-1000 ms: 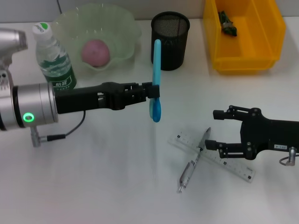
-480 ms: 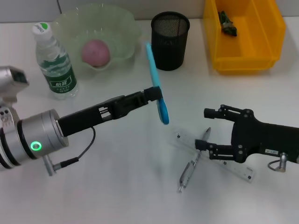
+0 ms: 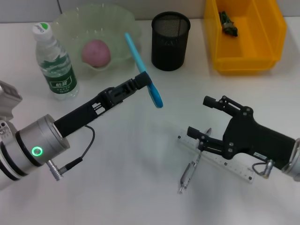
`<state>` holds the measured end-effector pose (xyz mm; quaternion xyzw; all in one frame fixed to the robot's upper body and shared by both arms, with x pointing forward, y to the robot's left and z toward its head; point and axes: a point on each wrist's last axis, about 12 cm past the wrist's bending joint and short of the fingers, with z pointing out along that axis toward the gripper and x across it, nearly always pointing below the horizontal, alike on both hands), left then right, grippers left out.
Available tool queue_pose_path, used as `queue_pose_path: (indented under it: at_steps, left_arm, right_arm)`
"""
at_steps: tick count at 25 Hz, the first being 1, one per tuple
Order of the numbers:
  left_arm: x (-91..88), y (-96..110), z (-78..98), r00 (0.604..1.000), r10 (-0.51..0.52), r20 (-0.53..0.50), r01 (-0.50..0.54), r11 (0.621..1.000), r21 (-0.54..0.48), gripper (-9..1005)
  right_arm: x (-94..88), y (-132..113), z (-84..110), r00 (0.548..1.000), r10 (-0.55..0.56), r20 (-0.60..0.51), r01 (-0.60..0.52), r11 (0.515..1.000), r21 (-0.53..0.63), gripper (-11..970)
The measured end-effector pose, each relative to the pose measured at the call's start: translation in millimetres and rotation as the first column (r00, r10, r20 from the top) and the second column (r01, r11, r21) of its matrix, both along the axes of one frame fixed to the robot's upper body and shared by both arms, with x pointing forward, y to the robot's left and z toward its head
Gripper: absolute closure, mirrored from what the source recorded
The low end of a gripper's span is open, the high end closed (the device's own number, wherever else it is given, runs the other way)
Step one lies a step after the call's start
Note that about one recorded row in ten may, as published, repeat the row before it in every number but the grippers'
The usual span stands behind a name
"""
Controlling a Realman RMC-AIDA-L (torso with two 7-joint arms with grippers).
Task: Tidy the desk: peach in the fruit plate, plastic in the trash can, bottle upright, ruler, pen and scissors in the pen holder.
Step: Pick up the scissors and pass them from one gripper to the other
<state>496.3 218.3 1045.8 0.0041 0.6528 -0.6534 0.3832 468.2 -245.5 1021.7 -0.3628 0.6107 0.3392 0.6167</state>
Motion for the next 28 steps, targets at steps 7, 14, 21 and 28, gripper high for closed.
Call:
queue_pose_path:
  at_steps: [7, 14, 21, 28]
  left_arm:
    - [-5.2, -4.0, -8.2, 0.994, 0.102, -0.035, -0.103, 0.994, -0.025, 729]
    - [-8.8, -11.7, -14.8, 0.982, 0.174, -0.073, -0.176, 0.984, -0.028, 729]
    - [-12.3, -20.4, -19.2, 0.974, 0.189, -0.125, -0.195, 0.98, -0.042, 729]
    - [-12.5, -29.0, -22.9, 0.963, 0.21, -0.17, -0.221, 0.974, -0.046, 728]
  right_arm:
    - [-3.8, 12.4, -6.8, 0.993, -0.11, 0.031, 0.109, 0.993, 0.037, 138]
    - [-1.3, 30.2, -9.3, 0.98, -0.183, 0.074, 0.181, 0.983, 0.03, 137]
    - [1.1, 38.0, -8.4, 0.974, -0.212, 0.079, 0.21, 0.977, 0.039, 139]
    - [0.8, 47.1, -7.1, 0.983, -0.169, 0.077, 0.166, 0.985, 0.041, 137]
